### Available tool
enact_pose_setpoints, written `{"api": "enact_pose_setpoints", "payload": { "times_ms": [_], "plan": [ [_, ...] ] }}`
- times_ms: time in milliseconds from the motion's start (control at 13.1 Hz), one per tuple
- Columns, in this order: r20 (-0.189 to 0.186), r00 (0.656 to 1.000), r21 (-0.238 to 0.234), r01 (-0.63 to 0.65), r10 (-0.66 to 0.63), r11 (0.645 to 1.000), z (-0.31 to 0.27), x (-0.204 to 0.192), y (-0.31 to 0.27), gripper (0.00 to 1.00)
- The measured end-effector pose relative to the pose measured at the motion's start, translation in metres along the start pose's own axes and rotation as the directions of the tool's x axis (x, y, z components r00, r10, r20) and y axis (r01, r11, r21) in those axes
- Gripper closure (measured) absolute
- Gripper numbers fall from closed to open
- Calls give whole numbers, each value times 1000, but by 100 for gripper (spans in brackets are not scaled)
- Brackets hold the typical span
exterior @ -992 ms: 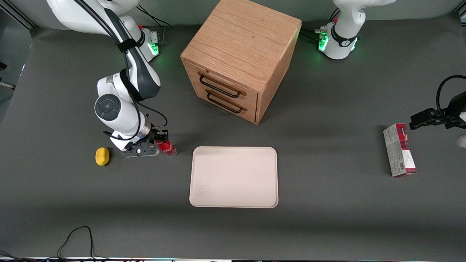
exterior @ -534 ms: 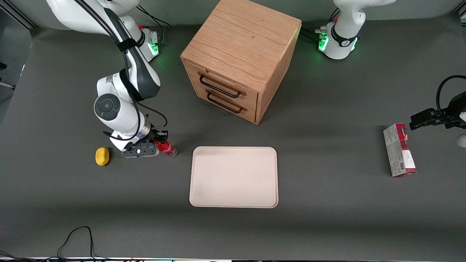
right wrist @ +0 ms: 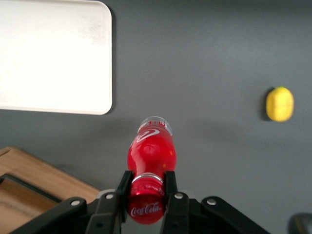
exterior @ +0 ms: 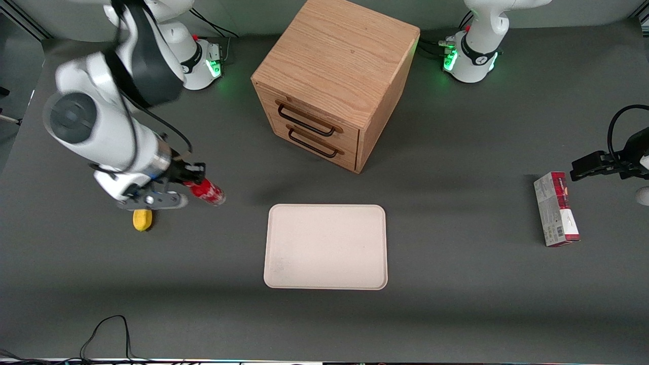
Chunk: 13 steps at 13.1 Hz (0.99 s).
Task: Place coke bottle on tray
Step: 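Lift the bottle with the right gripper off the table, then carry the bottle over the white tray and lower it onto the tray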
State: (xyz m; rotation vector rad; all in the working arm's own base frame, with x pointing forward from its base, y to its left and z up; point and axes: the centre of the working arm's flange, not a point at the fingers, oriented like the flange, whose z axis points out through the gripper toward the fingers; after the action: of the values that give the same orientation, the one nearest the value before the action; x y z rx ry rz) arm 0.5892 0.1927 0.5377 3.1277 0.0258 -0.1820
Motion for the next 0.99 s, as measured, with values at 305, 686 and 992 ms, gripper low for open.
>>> {"api": "enact_pose_setpoints", "payload": {
  "times_ms": [305, 686, 992],
  "plan": [
    [-14, 1000, 4, 3, -3, 1000, -49, -11, 2, 69],
    [-87, 996, 22, 35, -33, 999, -62, 21, -27, 69],
    [-114, 987, 46, 115, -110, 992, -44, 45, -84, 69]
  ]
}}
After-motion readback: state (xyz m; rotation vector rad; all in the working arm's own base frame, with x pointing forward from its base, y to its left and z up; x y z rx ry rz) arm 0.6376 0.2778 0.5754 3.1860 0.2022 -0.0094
